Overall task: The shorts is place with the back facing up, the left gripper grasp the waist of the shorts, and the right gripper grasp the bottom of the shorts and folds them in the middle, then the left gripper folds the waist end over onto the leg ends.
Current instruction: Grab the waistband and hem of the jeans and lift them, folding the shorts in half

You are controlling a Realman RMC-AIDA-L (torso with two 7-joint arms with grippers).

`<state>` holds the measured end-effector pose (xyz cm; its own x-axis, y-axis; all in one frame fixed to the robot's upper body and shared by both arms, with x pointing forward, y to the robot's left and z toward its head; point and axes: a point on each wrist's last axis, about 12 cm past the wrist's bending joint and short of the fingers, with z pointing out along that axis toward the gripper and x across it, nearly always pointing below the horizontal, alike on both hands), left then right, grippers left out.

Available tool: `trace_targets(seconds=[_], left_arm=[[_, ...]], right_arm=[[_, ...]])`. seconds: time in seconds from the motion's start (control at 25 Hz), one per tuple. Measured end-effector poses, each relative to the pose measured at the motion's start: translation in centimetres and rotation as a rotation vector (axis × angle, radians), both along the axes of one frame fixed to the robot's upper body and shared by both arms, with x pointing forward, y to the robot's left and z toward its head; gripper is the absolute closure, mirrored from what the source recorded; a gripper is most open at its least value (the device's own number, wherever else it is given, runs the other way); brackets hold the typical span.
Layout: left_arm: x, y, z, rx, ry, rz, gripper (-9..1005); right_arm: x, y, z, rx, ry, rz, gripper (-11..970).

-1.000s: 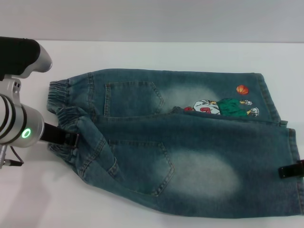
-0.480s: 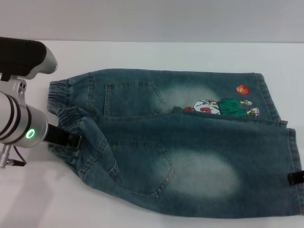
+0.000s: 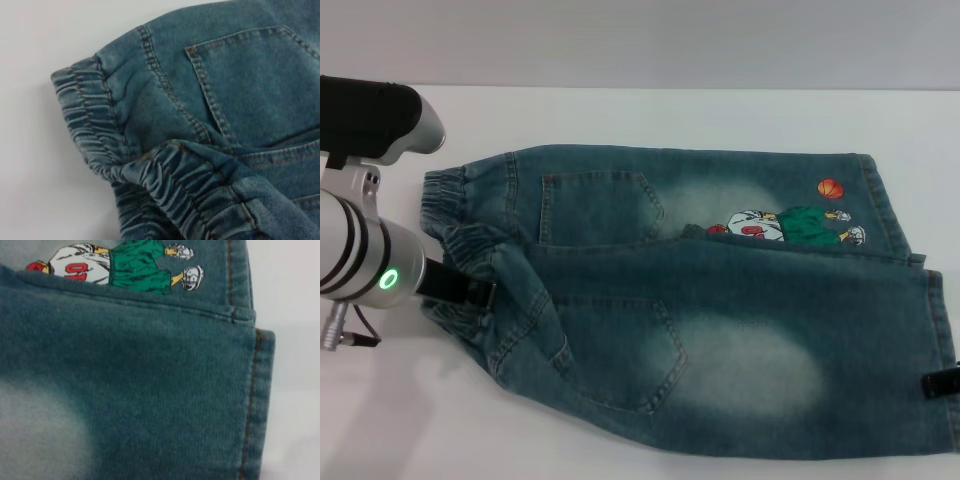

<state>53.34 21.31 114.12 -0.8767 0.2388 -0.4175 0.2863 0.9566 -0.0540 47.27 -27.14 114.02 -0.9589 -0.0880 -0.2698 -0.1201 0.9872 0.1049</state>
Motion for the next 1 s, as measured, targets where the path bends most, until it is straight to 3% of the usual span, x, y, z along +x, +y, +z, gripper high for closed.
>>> trace_targets(seconds=[1.0], left_arm=[[0.55,-0.33,-0.08,0.0,-0.007,-0.01,875]], right_arm=[[-0.56,0.47,-0.82,0.0,0.039,-0.001,214]])
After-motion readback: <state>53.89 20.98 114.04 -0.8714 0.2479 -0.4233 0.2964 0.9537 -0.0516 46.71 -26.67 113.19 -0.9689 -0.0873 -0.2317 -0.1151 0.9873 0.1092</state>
